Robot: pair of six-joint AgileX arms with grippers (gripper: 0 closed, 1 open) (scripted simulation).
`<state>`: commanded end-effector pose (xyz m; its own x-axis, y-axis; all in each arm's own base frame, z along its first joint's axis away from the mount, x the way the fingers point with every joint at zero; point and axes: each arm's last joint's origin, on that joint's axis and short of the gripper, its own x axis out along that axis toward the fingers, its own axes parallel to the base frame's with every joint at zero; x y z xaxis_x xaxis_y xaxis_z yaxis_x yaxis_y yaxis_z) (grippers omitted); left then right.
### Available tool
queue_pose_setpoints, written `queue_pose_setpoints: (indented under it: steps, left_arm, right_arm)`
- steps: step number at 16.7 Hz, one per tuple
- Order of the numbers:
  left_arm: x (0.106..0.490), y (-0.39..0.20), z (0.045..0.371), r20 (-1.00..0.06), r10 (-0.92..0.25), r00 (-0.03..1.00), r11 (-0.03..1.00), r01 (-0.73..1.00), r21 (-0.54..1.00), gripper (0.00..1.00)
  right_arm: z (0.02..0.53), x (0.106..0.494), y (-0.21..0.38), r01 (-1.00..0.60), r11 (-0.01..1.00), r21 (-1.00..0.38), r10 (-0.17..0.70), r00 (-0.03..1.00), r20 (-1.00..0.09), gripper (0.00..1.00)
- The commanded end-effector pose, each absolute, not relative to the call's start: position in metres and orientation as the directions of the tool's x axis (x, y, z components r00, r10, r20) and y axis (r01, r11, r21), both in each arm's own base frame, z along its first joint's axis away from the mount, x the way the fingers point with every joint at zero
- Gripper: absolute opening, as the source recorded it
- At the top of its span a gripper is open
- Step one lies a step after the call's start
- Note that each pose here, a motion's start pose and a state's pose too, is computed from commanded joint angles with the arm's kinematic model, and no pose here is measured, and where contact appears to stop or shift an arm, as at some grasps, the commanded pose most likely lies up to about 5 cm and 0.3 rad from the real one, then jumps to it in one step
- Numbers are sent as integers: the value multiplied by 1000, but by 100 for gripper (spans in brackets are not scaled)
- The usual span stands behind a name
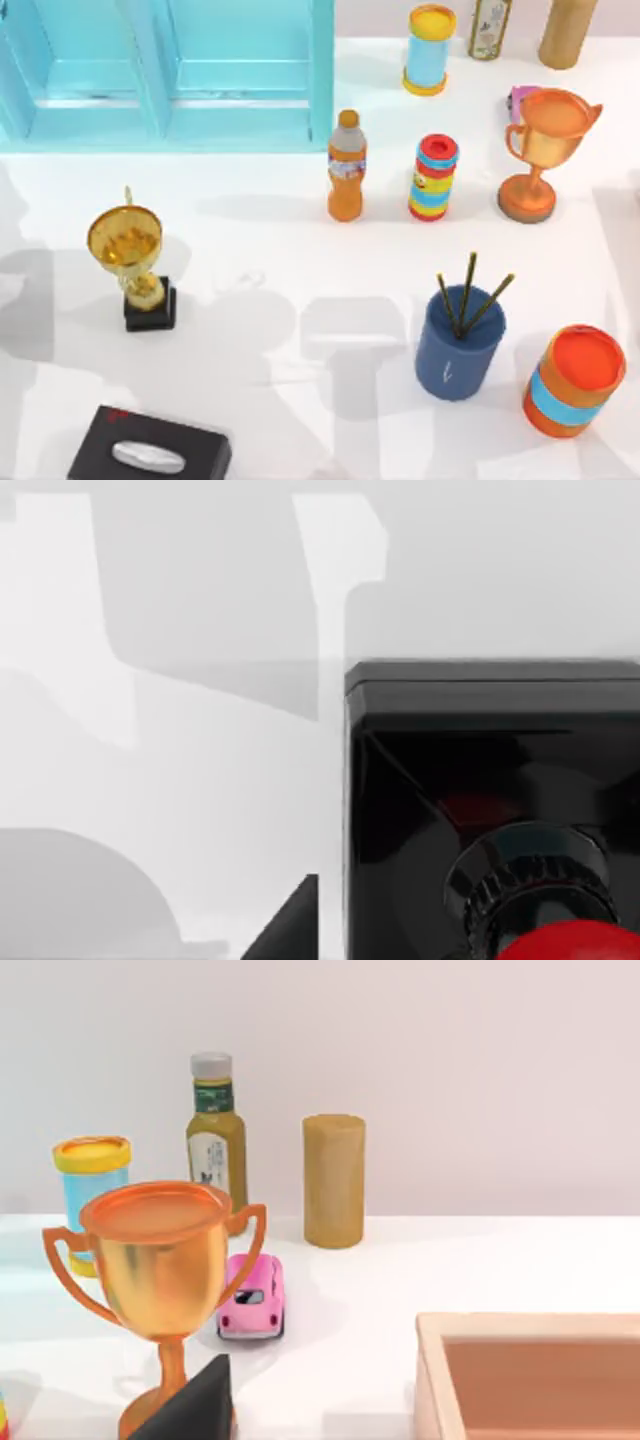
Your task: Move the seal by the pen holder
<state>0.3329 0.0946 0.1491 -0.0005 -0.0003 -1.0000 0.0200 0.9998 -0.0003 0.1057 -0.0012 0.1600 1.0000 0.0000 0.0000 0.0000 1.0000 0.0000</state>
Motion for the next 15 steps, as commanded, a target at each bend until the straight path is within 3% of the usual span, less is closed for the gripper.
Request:
queue_pose_setpoints:
  steps: [7, 15]
  left_arm:
    - [333, 95, 149, -1000, 0, -1, 1000, 20, 0, 2]
    - [333, 95, 149, -1000, 0, -1, 1000, 20, 0, 0]
  right_arm:
    - [160, 106, -1, 0, 1000, 0, 0, 1000, 0, 100]
    - [160, 106, -1, 0, 1000, 0, 0, 1000, 0, 100]
